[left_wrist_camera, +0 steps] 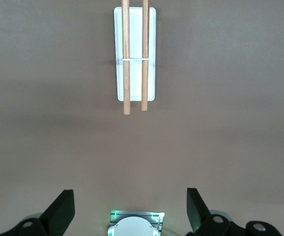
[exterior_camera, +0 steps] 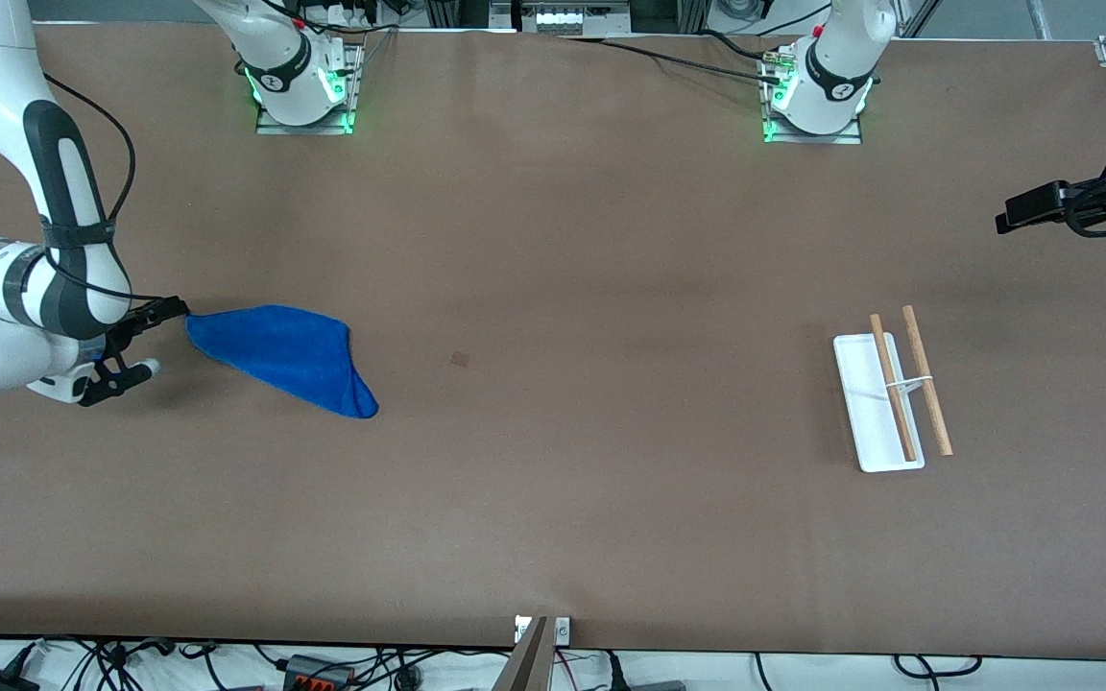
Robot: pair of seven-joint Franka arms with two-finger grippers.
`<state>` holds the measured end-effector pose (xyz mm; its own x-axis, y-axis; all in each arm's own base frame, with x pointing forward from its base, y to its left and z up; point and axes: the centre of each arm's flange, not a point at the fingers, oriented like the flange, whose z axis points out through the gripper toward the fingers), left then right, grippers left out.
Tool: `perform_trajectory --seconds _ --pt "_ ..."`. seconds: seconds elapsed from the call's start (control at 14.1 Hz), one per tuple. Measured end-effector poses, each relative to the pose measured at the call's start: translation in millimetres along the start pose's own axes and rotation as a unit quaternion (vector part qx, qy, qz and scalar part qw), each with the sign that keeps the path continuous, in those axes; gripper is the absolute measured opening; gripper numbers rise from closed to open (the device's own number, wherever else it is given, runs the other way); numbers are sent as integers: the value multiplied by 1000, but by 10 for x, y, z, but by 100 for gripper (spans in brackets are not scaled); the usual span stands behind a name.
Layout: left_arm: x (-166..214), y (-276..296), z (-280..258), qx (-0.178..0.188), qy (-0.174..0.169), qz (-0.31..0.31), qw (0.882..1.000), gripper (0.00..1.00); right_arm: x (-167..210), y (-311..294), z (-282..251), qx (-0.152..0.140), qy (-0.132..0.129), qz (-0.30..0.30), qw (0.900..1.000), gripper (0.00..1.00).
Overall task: Pass towel and hang on rack
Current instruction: 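Reach the right gripper to the blue towel corner and grasp it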
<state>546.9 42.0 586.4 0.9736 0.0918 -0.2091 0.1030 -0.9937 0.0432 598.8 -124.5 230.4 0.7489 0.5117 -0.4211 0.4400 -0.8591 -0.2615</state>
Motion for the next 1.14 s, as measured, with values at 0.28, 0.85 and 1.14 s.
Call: perform_trajectory --seconds 0.28,0.85,1.14 --pt "0 -1 0 0 0 0 1000 100 54 -4 20 -35 31 -134 990 100" --pt "0 -1 0 0 0 0 1000 100 -120 -307 449 -144 96 -303 937 98" --pt "0 -1 0 0 0 0 1000 100 -221 -307 793 -169 108 -325 924 87"
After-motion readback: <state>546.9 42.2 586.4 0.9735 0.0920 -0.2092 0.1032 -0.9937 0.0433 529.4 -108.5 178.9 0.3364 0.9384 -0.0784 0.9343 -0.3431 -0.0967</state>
